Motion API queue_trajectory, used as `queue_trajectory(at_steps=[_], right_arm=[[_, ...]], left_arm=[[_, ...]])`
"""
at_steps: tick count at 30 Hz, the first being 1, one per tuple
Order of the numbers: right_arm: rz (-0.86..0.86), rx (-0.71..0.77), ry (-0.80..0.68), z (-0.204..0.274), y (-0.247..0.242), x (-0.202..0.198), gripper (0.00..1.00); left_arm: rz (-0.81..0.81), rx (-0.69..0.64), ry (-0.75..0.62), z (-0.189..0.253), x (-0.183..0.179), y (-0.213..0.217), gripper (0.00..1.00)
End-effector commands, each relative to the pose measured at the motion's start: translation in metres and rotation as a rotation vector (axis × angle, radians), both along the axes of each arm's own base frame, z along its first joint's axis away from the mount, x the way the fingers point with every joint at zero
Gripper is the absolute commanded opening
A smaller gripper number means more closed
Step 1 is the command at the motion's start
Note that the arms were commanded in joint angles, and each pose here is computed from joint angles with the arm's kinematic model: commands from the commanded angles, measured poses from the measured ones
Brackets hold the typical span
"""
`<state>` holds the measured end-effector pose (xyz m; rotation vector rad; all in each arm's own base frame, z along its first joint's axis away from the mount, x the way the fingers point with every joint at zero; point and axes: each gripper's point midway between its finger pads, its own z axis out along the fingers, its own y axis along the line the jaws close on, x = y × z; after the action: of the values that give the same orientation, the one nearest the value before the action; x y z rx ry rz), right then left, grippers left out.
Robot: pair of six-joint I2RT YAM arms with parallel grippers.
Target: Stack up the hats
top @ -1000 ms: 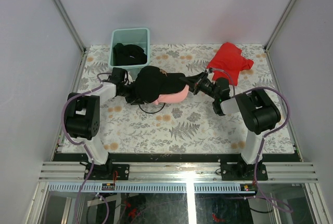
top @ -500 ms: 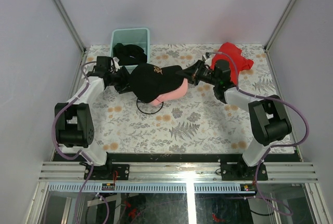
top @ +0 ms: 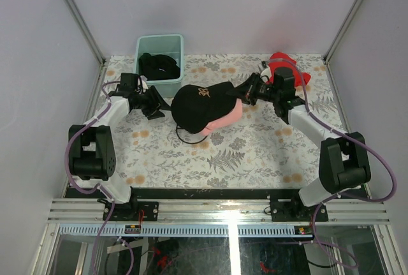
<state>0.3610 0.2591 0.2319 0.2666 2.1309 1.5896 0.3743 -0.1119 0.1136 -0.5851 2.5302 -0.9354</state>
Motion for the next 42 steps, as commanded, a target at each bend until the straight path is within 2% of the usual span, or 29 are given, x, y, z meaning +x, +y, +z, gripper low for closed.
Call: queue_trajectory(at_steps=[1, 11, 12, 16, 18, 20, 29, 33, 39, 42], right_arm=[[-0.036, -0.059, 0.002, -0.014, -0.035, 0.000, 0.00], [-0.076, -0.075, 0.063, -0.050, -0.073, -0.011, 0.01], [-0.071, -0.080, 0.070, -0.055, -0.073, -0.013, 0.07], [-0.076, -0.087, 0.073, -0.059, -0.074, -0.013, 0.43], [-0.077, -0.123, 0.066, -0.060, -0.076, -0.013, 0.53], [-0.080, -0.175, 0.067, -0.063, -0.081, -0.013, 0.59], [-0.129, -0.408, 0.072, -0.076, -0.110, -0.014, 0.67], [-0.146, -0.450, 0.071, -0.075, -0.116, -0.014, 0.71], [-0.179, -0.513, 0.065, -0.072, -0.127, -0.013, 0.74], [-0.202, -0.557, 0.062, -0.070, -0.135, -0.013, 0.75]], left_arm=[[-0.009, -0.022, -0.028, 0.002, 0.004, -0.004, 0.47], [-0.019, -0.030, -0.008, -0.005, 0.000, -0.006, 0.48], [-0.023, -0.032, -0.008, -0.005, -0.001, -0.007, 0.48], [-0.033, -0.036, 0.001, -0.009, -0.003, -0.008, 0.47], [-0.033, -0.038, 0.006, -0.010, -0.003, -0.008, 0.47], [-0.032, -0.041, 0.008, -0.011, -0.003, -0.008, 0.47], [-0.037, -0.048, 0.009, -0.011, -0.002, -0.009, 0.47], [-0.032, -0.053, -0.008, -0.002, 0.002, -0.009, 0.47], [-0.012, -0.051, -0.076, 0.034, 0.011, -0.007, 0.48], [0.020, -0.050, -0.123, 0.062, 0.018, 0.002, 0.55]])
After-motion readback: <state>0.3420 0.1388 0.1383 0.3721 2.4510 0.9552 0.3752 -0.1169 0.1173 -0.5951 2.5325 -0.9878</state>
